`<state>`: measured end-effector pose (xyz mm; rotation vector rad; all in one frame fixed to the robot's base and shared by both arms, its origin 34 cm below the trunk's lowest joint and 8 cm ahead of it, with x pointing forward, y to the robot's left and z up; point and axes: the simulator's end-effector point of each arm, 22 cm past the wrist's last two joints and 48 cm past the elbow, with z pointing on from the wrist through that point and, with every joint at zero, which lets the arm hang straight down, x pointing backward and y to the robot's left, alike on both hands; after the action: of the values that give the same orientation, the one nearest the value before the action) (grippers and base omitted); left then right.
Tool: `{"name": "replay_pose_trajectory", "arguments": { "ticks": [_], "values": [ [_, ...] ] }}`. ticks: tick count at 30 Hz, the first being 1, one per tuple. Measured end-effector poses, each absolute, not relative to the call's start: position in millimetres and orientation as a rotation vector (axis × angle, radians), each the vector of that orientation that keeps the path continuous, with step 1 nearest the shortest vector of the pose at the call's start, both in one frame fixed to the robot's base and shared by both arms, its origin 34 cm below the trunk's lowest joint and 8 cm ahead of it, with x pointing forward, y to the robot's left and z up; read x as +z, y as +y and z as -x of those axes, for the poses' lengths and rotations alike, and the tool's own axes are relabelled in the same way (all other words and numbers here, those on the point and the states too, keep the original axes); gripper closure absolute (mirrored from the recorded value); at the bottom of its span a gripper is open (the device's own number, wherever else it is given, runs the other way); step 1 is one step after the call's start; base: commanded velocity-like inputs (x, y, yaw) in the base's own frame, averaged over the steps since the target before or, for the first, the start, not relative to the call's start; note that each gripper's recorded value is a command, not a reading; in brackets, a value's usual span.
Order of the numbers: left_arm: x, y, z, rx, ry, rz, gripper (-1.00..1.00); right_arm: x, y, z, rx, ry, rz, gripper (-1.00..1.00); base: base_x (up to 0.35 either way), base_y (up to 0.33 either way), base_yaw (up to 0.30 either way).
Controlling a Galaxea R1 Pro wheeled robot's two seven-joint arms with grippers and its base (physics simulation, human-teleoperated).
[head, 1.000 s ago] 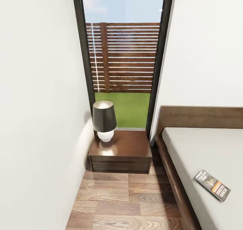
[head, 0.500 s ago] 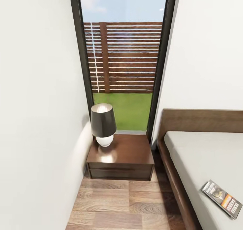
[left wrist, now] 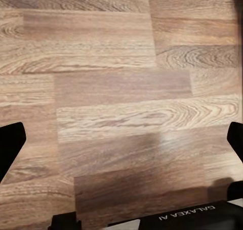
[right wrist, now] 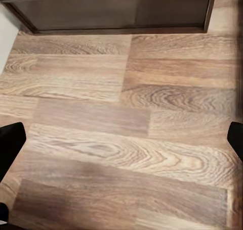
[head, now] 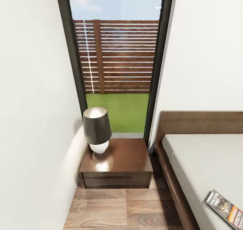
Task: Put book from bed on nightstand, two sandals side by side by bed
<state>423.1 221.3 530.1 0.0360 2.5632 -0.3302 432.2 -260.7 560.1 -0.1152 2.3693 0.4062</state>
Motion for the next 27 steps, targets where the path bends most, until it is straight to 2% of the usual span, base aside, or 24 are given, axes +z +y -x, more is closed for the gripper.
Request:
{"name": "replay_pose_trajectory", "arguments": {
  "ticks": [19, 27],
  "values": [
    [527.3, 221.2, -419.8, -0.332, 2.573, -0.035, -1.0, 557.2, -260.7, -429.2, 0.408, 2.379, 0.113, -1.0, 0.005, 0.0, -0.259],
    [526.9, 221.3, -419.1, -0.331, 2.574, -0.034, -1.0, 556.8, -260.6, -428.6, 0.408, 2.381, 0.113, -1.0, 0.069, 0.0, -0.054]
  ]
}}
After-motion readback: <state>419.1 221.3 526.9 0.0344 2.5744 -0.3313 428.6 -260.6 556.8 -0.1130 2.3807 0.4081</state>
